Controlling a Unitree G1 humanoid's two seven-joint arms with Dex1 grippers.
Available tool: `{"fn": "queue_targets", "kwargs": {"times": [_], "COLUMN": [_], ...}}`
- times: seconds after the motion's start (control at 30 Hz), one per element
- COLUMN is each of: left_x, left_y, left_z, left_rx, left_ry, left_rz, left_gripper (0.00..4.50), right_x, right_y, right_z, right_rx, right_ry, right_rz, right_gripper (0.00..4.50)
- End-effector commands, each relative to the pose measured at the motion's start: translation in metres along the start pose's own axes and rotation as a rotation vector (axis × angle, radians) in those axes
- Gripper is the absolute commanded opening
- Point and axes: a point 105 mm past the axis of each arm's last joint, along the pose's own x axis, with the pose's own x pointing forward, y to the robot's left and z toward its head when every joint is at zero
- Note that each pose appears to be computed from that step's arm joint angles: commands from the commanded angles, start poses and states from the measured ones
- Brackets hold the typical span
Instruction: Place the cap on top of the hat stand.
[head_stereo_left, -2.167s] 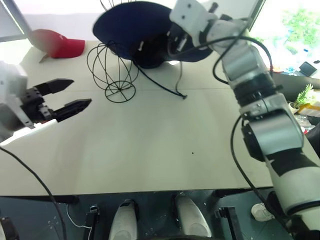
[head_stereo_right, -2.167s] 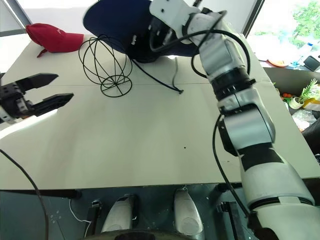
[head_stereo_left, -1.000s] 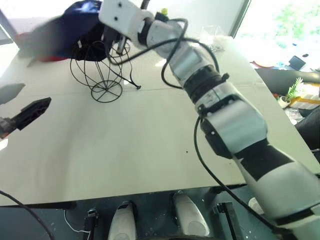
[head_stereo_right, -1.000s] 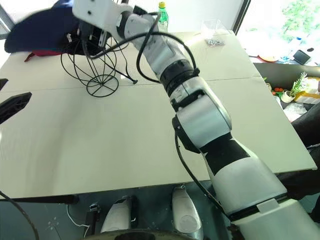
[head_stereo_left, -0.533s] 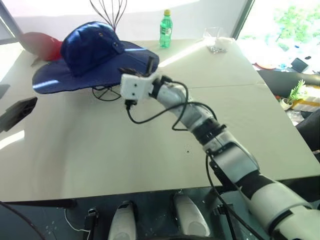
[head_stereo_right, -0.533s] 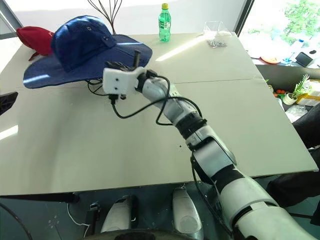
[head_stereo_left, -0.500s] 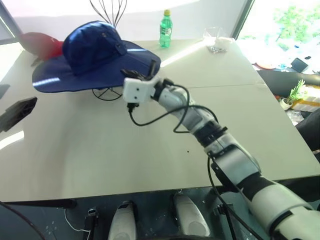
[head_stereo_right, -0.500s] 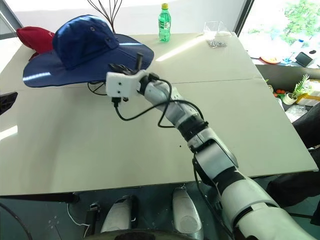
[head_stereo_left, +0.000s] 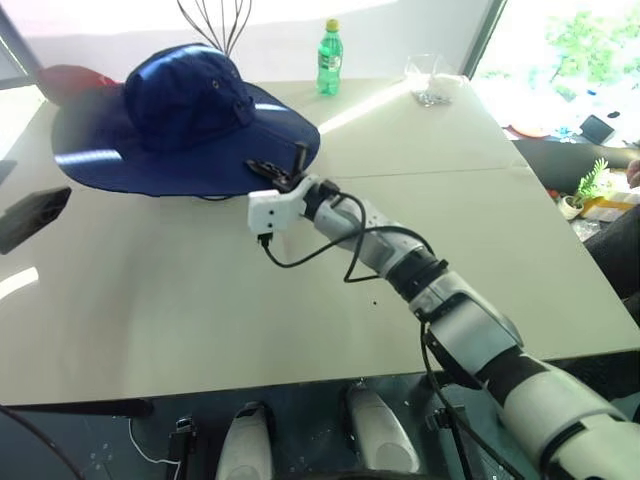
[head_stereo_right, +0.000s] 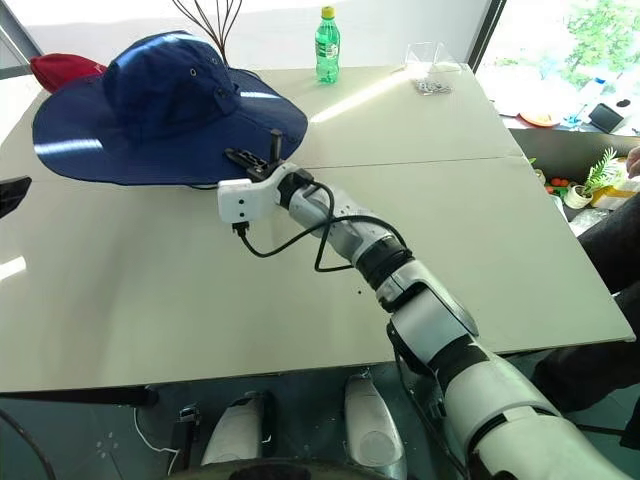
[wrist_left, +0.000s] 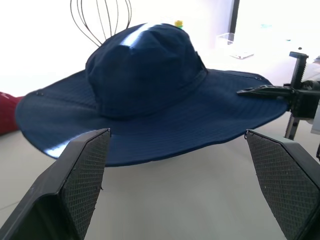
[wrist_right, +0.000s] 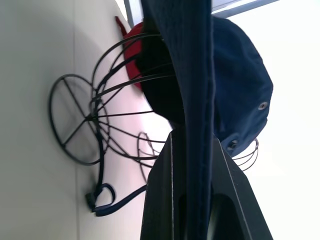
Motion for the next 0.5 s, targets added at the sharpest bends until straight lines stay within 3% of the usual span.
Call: {"fn": "queue_targets", "kwargs": {"times": [0.03,0.33,0.43,0.5], "left_x": [0.001,-0.002,-0.001,0.0], "left_y": [-0.004,-0.004,-0.004,-0.005], "left_z": [0.007,0.009,0.008,0.007], "left_rx": [0.03,0.035,0.034,0.031], "left_ry": [-0.021,-0.02,-0.02,-0.02], "left_rz": [-0.012,-0.006,-0.009,-0.012], "left_gripper": [4.5,4.5,4.5,4.5], "right_x": [0.004,0.006,0.008,0.008], "right_y": [0.008,0.026,0.021,0.018], "right_z": [0.006,0.002,0.002,0.002], "right_rx": [-0.023,-0.051,-0.062,-0.064], "right_ry": [-0.03,-0.027,-0.033,-0.036], "right_rz": [0.029,0.072,0.074,0.072], "right_gripper": [0.05,0.05,0.87,1.87]}}
